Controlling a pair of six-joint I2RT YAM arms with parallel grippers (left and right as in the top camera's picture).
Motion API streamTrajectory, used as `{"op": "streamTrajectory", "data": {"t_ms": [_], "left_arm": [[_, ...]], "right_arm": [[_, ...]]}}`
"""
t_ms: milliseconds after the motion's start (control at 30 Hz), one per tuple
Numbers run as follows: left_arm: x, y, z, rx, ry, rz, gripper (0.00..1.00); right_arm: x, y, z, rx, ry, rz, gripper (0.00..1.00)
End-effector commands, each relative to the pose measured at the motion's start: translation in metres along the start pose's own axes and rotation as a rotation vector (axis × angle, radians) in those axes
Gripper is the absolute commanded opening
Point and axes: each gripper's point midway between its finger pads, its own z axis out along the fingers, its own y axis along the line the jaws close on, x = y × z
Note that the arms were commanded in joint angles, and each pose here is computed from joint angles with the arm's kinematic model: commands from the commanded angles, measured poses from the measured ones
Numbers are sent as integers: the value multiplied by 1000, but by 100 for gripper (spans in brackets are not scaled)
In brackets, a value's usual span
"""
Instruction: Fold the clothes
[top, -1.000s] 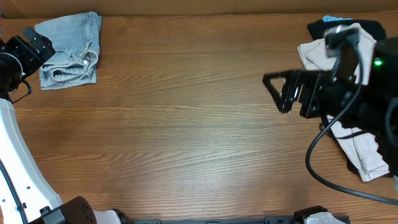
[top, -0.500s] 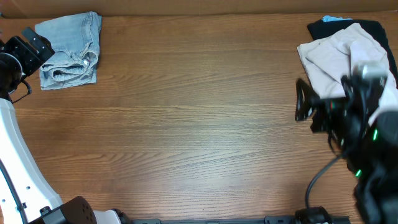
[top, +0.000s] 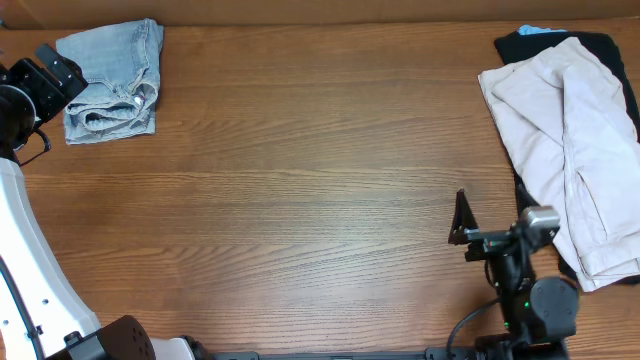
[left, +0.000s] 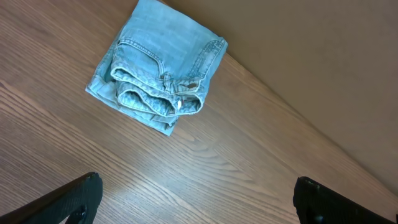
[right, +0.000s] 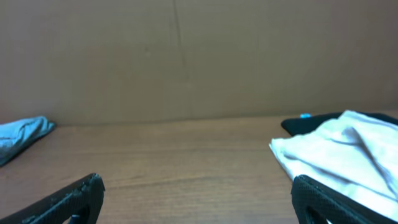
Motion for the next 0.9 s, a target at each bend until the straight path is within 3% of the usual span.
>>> {"op": "streamTrajectory", "data": {"t_ms": [0, 300, 500, 867], "left_arm": [[-1, 0, 0, -1, -2, 23, 100], [-1, 0, 0, -1, -2, 23, 100], [-1, 0, 0, -1, -2, 23, 100], [-1, 0, 0, -1, -2, 23, 100]], "right_arm": [[13, 1, -1, -19, -36, -1, 100], [33, 5, -3, -63, -57, -3, 100], [52, 3, -2, -53, 19, 1, 100], [52, 3, -2, -53, 20, 1, 100]]}}
